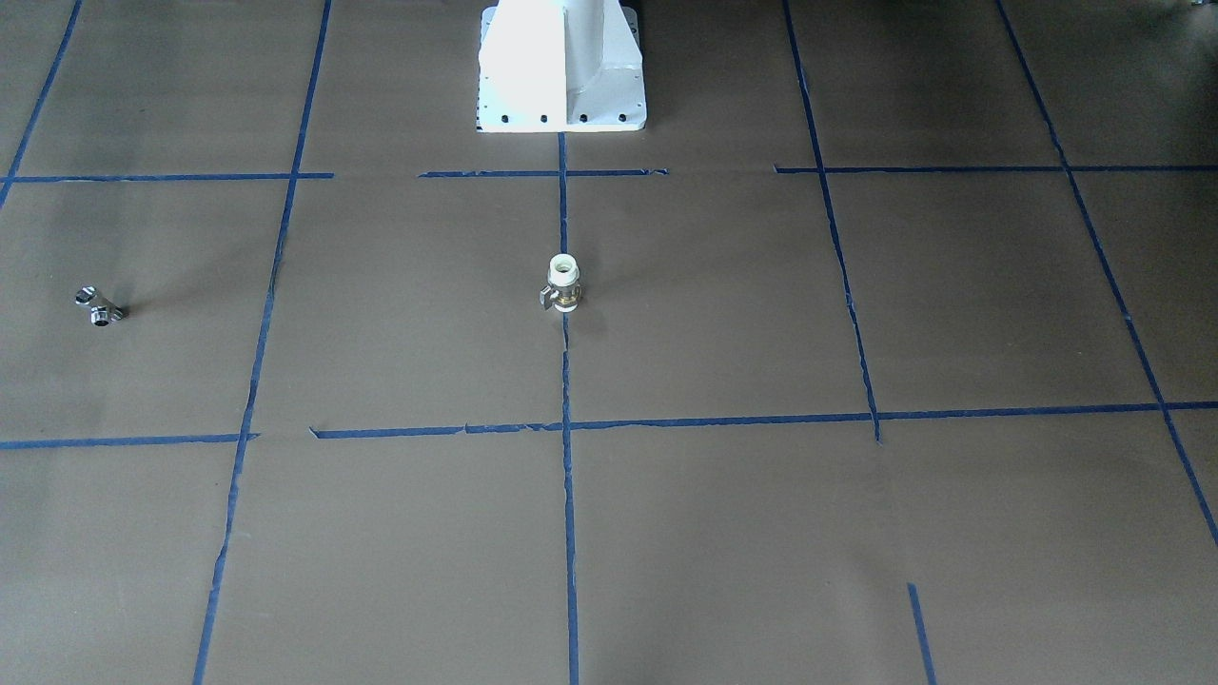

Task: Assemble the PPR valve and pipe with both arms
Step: 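Lower the right gripper onto the chrome threaded fitting and grasp it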

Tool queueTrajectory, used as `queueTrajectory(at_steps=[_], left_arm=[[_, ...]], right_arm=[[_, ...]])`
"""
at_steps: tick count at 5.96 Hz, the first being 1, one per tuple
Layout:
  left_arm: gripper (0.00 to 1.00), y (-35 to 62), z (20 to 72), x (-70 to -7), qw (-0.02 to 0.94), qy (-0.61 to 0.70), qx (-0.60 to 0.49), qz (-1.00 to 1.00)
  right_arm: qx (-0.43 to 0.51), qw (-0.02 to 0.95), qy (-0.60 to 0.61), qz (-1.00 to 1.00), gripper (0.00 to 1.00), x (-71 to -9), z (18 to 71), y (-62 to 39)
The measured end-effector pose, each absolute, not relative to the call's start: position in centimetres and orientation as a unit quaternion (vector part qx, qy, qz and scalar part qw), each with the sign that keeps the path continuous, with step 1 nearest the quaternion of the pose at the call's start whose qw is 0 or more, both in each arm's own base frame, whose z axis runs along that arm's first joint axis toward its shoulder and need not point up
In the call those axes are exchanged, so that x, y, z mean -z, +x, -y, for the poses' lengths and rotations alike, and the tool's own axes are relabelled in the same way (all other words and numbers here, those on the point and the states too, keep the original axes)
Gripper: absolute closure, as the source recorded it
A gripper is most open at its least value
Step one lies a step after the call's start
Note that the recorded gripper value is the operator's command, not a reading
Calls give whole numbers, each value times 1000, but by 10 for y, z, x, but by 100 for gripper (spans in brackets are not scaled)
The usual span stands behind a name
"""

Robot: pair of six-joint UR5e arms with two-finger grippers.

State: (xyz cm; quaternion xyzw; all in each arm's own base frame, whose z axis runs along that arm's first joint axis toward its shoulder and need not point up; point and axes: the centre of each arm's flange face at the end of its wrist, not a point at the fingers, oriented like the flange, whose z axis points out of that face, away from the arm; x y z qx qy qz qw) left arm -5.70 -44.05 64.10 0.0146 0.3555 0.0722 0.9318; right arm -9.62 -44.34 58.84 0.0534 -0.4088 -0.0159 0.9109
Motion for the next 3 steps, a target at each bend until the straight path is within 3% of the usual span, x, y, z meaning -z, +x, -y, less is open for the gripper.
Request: queueTrajectory(at_steps=[3], left_arm=[[0, -56, 441, -639, 931, 15, -69, -359]], right_arm=[[48, 917, 67, 391, 0, -584, 427, -172]])
